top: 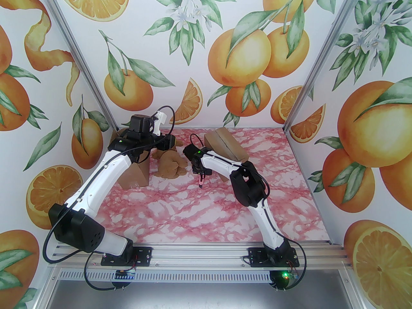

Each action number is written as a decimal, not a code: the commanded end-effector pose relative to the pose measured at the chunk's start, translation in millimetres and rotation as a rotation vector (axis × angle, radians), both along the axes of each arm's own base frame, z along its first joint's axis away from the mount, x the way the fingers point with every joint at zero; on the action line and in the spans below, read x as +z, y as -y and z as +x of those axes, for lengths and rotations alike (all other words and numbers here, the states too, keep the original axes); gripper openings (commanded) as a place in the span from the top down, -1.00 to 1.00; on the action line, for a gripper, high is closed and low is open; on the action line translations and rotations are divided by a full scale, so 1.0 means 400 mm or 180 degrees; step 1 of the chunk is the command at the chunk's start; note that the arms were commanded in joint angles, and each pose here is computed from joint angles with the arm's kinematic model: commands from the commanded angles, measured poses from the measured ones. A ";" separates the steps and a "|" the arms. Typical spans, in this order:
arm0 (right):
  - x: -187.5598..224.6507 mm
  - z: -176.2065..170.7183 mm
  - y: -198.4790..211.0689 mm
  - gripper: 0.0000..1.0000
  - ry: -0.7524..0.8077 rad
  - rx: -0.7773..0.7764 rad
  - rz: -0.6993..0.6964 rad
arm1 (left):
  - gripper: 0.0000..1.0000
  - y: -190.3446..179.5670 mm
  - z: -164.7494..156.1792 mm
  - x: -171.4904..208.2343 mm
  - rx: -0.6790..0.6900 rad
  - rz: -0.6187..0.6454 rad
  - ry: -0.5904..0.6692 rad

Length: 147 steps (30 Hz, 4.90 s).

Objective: Unpack the express box

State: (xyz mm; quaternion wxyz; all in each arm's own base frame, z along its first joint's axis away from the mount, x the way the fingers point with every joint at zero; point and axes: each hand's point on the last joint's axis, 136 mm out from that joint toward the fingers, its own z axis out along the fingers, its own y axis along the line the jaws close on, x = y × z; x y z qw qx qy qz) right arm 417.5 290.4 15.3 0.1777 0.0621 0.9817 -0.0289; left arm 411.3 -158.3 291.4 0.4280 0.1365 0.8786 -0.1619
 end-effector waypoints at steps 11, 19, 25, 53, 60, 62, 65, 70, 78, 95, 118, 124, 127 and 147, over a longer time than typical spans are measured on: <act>0.092 0.001 -0.016 0.45 0.0294 0.0029 0.0355 | -0.24 0.016 -0.021 0.009 -0.0076 -0.0240 0.0030; 0.300 0.051 -0.055 0.46 0.1069 0.0083 0.0949 | -0.19 0.062 -0.065 -0.033 -0.0412 -0.0526 -0.0066; 0.415 0.060 -0.049 0.47 0.1550 0.0057 0.1203 | -0.18 0.107 -0.098 -0.062 -0.0666 -0.0901 -0.0147; 0.390 0.073 -0.030 0.33 0.1428 0.0055 0.0836 | -0.20 0.115 -0.057 -0.195 -0.0635 -0.0661 -0.0560; 0.219 0.093 -0.117 0.06 0.0672 0.0764 0.0220 | -0.19 0.087 -0.018 -0.155 -0.0393 -0.0679 -0.0366; 0.185 0.088 -0.143 -0.06 0.0539 0.1009 0.0212 | -0.20 0.079 -0.018 -0.141 -0.0385 -0.0610 -0.0295; 0.139 0.093 -0.158 -0.14 0.0396 0.1147 0.0175 | -0.20 0.067 -0.022 -0.122 -0.0376 -0.0533 -0.0206; 0.093 0.111 -0.193 -0.29 0.0323 0.1328 0.0149 | -0.21 0.063 -0.025 -0.112 -0.0386 -0.0497 -0.0186; 0.006 0.084 -0.223 -0.37 -0.0020 0.1324 0.0227 | -0.22 0.060 -0.027 -0.115 -0.0396 -0.0453 -0.0208; -0.041 -0.009 -0.169 0.04 -0.0224 0.1410 -0.0327 | -0.22 0.074 -0.023 -0.122 -0.0442 -0.0508 -0.0267; -0.027 -0.091 -0.107 -0.21 -0.0216 0.1161 -0.0542 | -0.22 0.082 -0.041 -0.108 -0.0434 -0.0543 -0.0181; -0.064 -0.069 -0.115 -0.16 -0.0278 0.1207 -0.0399 | -0.23 0.066 -0.053 -0.097 -0.0383 -0.0480 -0.0110; -0.080 -0.068 -0.111 -0.14 -0.0321 0.1199 -0.0367 | -0.22 0.064 -0.053 -0.097 -0.0371 -0.0477 -0.0113; -0.117 -0.051 -0.101 -0.04 -0.0649 0.1109 -0.0137 | -0.23 0.083 -0.043 -0.093 -0.0452 -0.0550 -0.0068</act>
